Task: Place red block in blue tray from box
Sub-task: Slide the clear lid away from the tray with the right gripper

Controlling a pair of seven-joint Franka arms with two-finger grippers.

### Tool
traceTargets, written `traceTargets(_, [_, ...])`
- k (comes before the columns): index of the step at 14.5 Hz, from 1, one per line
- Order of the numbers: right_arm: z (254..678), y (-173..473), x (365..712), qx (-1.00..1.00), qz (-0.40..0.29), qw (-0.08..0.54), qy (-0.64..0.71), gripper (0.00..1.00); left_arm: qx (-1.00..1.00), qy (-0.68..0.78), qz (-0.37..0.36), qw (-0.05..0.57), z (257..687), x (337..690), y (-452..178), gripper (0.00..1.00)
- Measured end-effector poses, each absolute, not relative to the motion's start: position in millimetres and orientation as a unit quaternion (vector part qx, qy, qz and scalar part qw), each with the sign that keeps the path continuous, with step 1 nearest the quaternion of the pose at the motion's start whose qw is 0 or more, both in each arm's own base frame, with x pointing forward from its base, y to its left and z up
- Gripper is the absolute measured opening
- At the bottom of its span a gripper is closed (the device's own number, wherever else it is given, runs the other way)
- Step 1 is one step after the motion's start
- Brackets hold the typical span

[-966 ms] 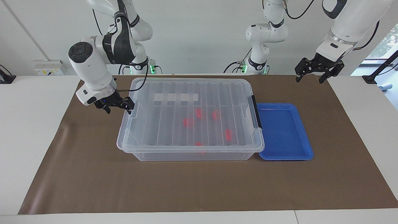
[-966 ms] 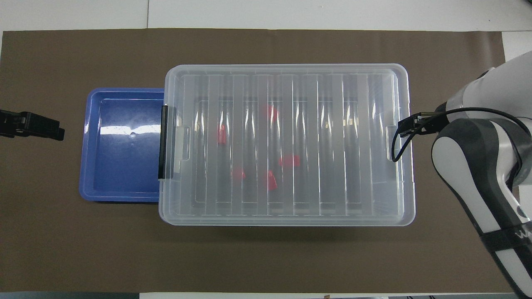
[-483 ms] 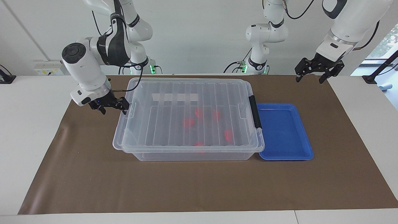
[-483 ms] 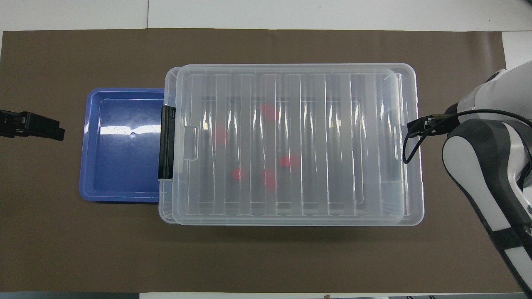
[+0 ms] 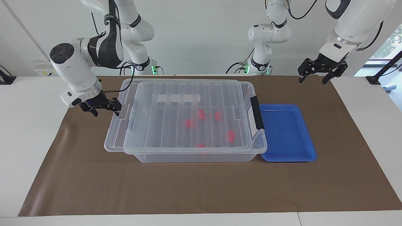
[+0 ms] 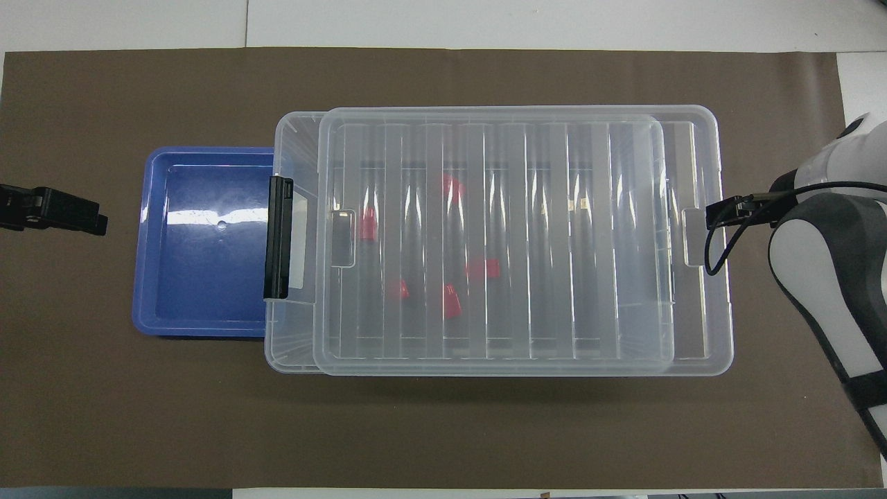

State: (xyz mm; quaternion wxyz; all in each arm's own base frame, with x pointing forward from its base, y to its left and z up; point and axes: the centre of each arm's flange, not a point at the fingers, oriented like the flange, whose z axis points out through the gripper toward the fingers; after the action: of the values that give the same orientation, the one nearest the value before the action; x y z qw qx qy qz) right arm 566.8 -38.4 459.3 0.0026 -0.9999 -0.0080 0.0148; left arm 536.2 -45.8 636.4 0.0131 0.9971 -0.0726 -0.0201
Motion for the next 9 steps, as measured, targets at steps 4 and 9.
traceTargets(4, [461, -78, 564, -0.999, 0.007, 0.001, -0.032, 1.00, 0.997, -0.072, -0.024, 0.013, 636, 535, -45, 1.00])
traceTargets(9, [461, -99, 561, -0.999, 0.005, 0.000, -0.053, 1.00, 0.997, -0.073, -0.024, 0.013, 636, 535, -46, 1.00])
